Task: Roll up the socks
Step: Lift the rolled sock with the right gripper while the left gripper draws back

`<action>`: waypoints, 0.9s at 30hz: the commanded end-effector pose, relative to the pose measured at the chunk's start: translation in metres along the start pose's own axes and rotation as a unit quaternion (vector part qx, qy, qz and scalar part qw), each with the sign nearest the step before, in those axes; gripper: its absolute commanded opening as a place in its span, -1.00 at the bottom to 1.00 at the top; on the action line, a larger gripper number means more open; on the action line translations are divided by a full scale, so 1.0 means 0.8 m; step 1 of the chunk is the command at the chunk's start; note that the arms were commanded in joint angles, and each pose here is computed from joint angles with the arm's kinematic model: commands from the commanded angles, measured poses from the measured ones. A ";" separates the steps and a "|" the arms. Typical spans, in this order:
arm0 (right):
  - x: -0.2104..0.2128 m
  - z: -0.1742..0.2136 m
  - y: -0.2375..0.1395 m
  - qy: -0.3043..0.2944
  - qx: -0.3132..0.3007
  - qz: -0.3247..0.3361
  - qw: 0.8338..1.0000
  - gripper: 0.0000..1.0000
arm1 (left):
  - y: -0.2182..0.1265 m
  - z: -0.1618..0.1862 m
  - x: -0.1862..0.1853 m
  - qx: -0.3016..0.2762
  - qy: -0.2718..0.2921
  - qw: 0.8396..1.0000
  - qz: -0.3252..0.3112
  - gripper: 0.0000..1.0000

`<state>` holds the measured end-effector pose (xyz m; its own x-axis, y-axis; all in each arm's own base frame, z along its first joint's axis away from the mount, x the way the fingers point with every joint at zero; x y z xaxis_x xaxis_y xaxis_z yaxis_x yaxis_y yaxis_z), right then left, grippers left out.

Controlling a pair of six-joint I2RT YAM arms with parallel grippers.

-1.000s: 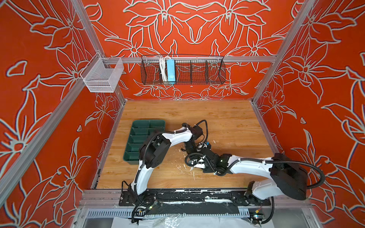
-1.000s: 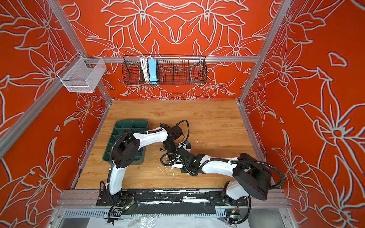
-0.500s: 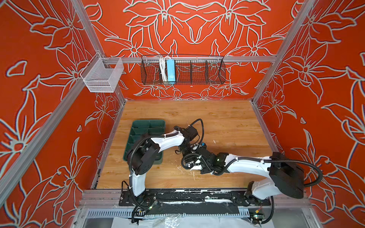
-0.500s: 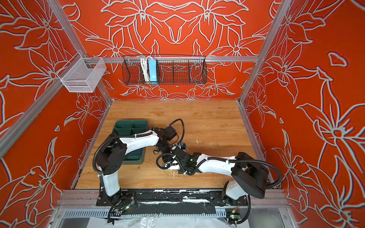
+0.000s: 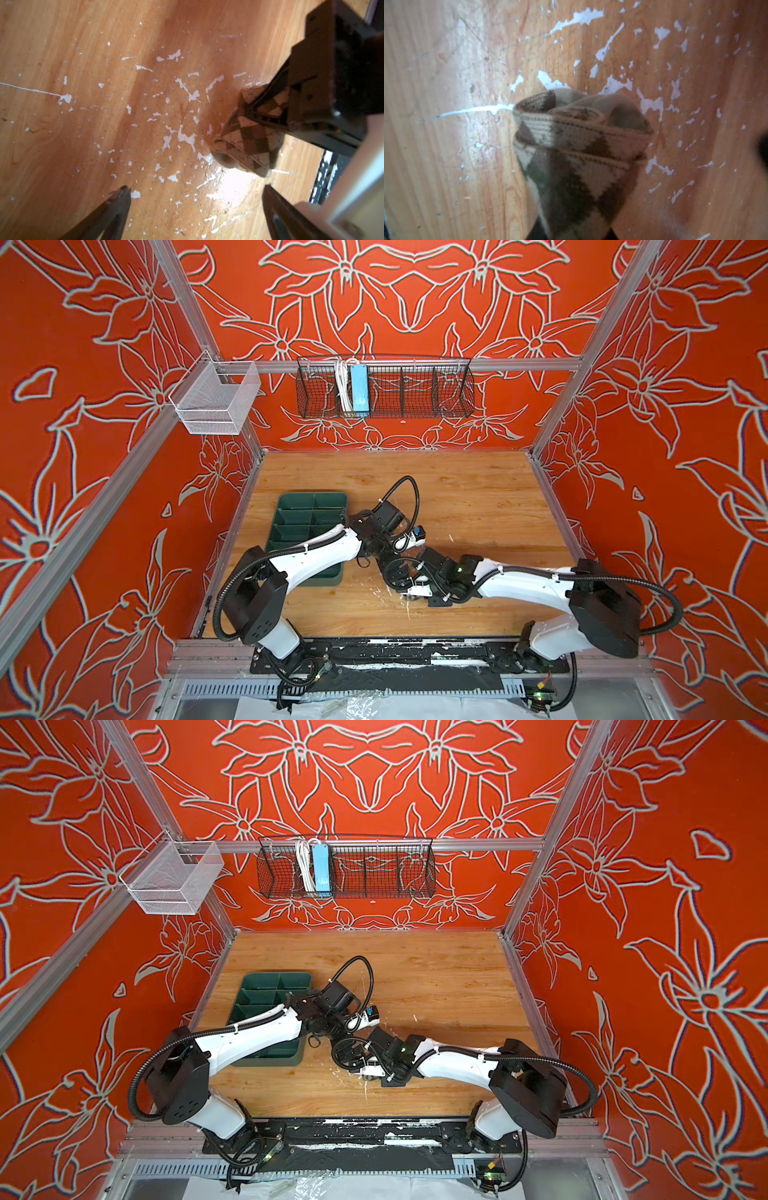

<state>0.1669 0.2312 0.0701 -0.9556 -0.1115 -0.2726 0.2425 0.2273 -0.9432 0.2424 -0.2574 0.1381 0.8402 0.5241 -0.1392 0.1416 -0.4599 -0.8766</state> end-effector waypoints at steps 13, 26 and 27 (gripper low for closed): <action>-0.026 -0.014 -0.061 0.144 -0.023 -0.045 0.988 -1.00 | -0.299 0.047 0.067 -0.298 -0.246 0.808 -0.445 0.95; -0.197 -0.169 -0.151 0.181 -0.205 0.077 0.959 -1.00 | -0.384 0.186 0.029 -0.412 -0.312 0.736 -0.436 0.95; -0.208 -0.181 -0.146 0.180 -0.209 0.079 0.958 -1.00 | -0.385 0.192 0.029 -0.407 -0.315 0.734 -0.443 0.95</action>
<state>0.2606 0.3387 0.2523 -0.9192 0.2678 -0.2886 0.3923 0.5609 -0.7291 0.1425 -0.0072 0.3485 -0.0560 0.9905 -0.1256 0.9838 0.0333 -0.1763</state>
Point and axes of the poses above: each gripper's point midway between its finger pads, its own y axis out along the fingers, its own x axis along the line the jaws close on, z = x × y, the point moved 4 cm from there along -y, back along the fingers, and after that the axes turned 9 degrees about -y, right-handed, at the moved point
